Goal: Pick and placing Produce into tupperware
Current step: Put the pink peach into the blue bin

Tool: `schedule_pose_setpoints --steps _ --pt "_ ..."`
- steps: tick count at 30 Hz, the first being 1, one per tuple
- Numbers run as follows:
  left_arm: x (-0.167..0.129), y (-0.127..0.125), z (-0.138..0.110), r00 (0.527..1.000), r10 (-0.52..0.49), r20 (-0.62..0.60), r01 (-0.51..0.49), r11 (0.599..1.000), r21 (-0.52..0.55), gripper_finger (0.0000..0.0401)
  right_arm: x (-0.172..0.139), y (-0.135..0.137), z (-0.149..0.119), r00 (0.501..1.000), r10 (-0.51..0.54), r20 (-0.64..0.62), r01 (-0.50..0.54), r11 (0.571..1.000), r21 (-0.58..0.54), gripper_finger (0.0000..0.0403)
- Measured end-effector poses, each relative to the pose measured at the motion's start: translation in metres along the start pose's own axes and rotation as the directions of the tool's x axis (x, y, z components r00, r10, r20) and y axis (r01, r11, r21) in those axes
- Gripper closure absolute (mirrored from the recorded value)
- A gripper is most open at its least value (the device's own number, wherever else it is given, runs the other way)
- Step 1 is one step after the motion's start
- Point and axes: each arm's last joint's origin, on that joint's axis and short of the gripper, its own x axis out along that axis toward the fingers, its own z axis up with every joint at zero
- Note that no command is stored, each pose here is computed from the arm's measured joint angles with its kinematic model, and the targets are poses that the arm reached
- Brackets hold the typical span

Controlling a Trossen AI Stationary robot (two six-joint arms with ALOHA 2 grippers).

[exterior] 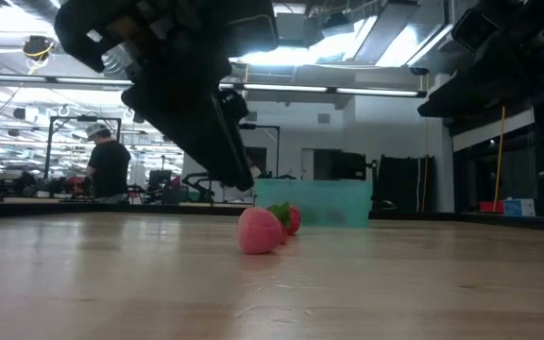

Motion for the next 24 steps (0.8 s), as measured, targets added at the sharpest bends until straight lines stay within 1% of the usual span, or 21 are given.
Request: schedule_pose_setpoints --steps 5,9,11,16,24 --pt "0.0 -0.001 0.001 1.0 -0.001 0.016 0.001 1.0 -0.001 0.0236 0.0 0.0 0.002 1.0 0.004 0.015 -0.004 1.0 0.005 0.0265" --pt "0.009 -0.001 -0.003 1.0 0.007 -0.006 -0.007 1.0 0.006 0.0236 0.0 0.001 0.002 1.0 0.005 0.019 -0.006 1.0 0.006 0.0265" --pt "0.015 -0.001 -0.002 1.0 0.005 0.011 -0.005 1.0 0.004 0.0236 0.0 0.001 0.002 1.0 0.006 0.019 -0.006 1.0 0.007 0.0265" --pt "0.028 0.007 -0.008 0.998 0.054 -0.033 -0.054 0.999 0.008 0.0236 0.0 0.001 0.002 1.0 0.006 0.019 -0.006 1.0 0.006 0.0265" --pt "0.033 0.011 -0.009 0.997 0.061 -0.037 -0.06 0.998 0.027 0.0236 0.0 0.001 0.002 1.0 0.006 0.018 -0.006 1.0 0.006 0.0265"
